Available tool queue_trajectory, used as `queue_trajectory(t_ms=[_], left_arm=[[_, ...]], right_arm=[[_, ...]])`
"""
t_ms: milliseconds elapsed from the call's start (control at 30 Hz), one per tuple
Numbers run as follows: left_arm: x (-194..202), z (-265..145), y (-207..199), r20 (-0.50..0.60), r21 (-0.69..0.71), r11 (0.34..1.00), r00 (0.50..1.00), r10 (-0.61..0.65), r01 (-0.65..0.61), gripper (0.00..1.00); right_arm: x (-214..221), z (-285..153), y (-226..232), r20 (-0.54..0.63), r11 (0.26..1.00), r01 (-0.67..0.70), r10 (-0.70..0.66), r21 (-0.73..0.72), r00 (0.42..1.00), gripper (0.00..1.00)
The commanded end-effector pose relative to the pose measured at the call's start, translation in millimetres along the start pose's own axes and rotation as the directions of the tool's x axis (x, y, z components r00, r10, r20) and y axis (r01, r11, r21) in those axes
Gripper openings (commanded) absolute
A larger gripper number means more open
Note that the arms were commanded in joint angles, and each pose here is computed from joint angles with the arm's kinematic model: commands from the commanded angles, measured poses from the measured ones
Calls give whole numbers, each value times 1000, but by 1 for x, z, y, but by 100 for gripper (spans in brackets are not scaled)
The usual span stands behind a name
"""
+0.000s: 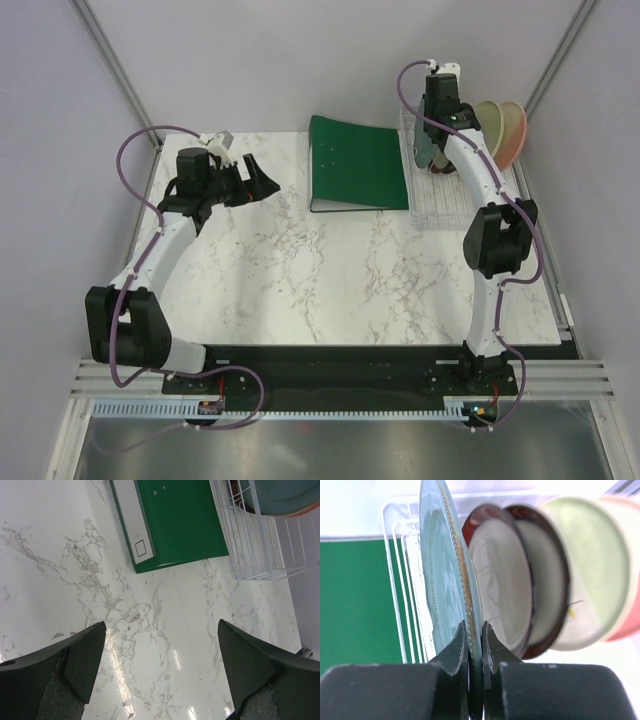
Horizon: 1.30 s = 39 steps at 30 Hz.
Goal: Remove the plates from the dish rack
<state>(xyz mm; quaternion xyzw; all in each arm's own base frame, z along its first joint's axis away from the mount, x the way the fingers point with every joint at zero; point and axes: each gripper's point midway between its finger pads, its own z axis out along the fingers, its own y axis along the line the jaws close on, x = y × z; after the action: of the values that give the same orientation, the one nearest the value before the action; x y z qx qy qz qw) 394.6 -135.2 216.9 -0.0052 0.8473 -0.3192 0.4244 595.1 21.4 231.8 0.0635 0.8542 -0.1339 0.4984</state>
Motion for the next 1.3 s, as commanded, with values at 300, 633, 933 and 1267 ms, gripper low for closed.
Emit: queue_trajectory(t_ms=[300,633,933,1267], left_arm=[[4,8,9,-5,-24,998,998,-58,58,100],[-4,17,-24,-11,176,978,994,-110,110,100],[-4,26,-62,-91,476,842,967,-240,254,100],[0,29,-66,-103,532,800,958,-266,279,97]], right_arm=[[-140,-135,-79,406,973,-172,96,156,909,0],[-126,-202,-10,297,943,-156,245,-294,923,0],[-78,-241,53,123,777,-193,327,-599,937,0],[-64,-271,81,90,712,-187,332,-677,939,0]])
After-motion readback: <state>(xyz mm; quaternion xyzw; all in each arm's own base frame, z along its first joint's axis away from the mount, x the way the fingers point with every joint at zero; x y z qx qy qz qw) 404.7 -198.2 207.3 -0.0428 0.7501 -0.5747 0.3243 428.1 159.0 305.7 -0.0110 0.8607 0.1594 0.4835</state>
